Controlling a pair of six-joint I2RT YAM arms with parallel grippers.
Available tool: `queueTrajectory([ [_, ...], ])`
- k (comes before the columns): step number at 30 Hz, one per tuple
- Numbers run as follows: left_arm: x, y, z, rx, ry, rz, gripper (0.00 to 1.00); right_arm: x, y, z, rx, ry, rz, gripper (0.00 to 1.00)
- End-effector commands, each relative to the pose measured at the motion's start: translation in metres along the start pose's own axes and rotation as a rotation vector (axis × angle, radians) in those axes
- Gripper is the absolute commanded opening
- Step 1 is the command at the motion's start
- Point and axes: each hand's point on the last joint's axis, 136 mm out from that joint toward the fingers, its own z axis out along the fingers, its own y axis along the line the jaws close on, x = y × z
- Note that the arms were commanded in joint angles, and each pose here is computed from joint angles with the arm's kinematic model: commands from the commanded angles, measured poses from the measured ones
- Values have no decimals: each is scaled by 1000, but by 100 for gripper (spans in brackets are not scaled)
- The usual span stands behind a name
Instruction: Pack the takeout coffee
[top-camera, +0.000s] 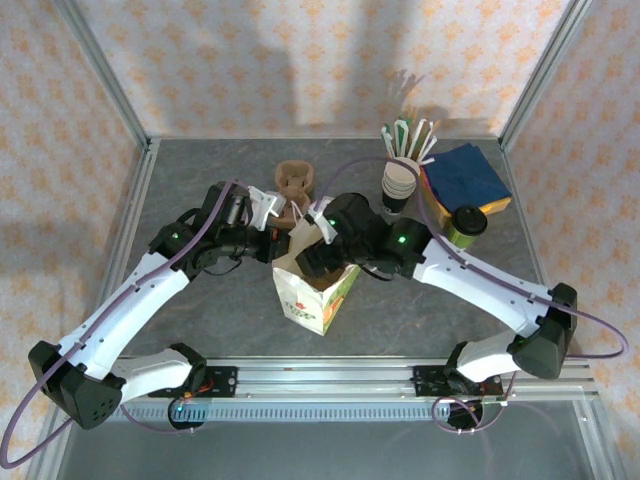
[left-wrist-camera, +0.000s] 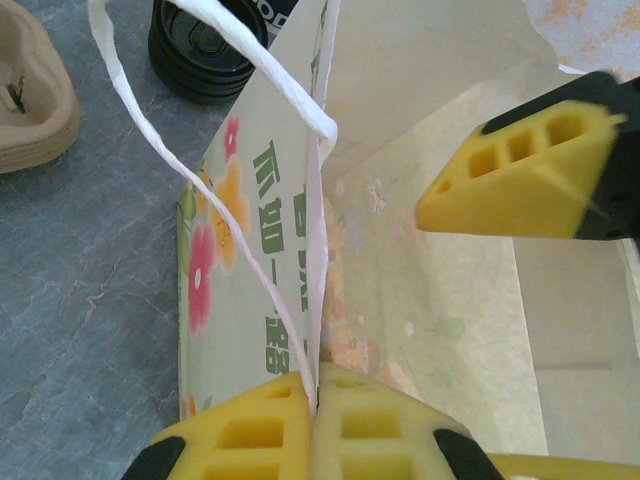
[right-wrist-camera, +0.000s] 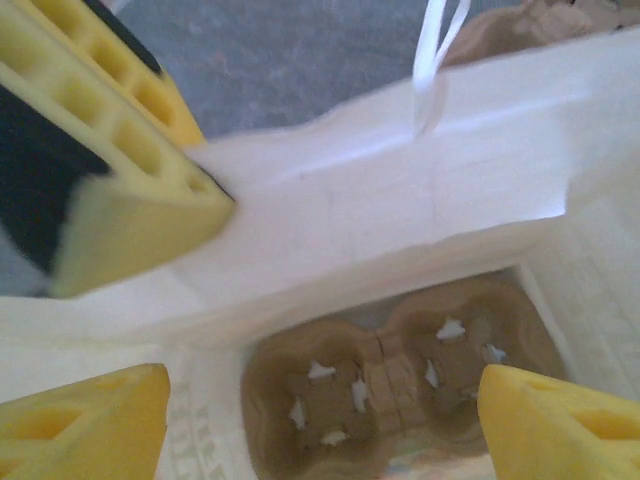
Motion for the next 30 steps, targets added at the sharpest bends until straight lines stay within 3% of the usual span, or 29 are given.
queueTrajectory([
  [1,-18,-10,-10,3,-66,11,0,-42,11,-37,-40,-166,90,80],
  [4,-20,-10,-12,-3,-80,1,3,-56,5,-58,-8,-228,161,80],
  [9,-25,-7,-17,-32,-111,-6,36,-64,-24,-99,119,-337,342,86],
  [15,-41,-11,-32,-52,-176,9,58,-46,-59,-130,249,-397,619,86],
  [23,-79,6,-85,-269,-375,41,67,1,-87,-120,353,-294,850,80],
  [30,-87,3,-100,-267,-455,60,68,23,-91,-87,350,-166,915,71],
])
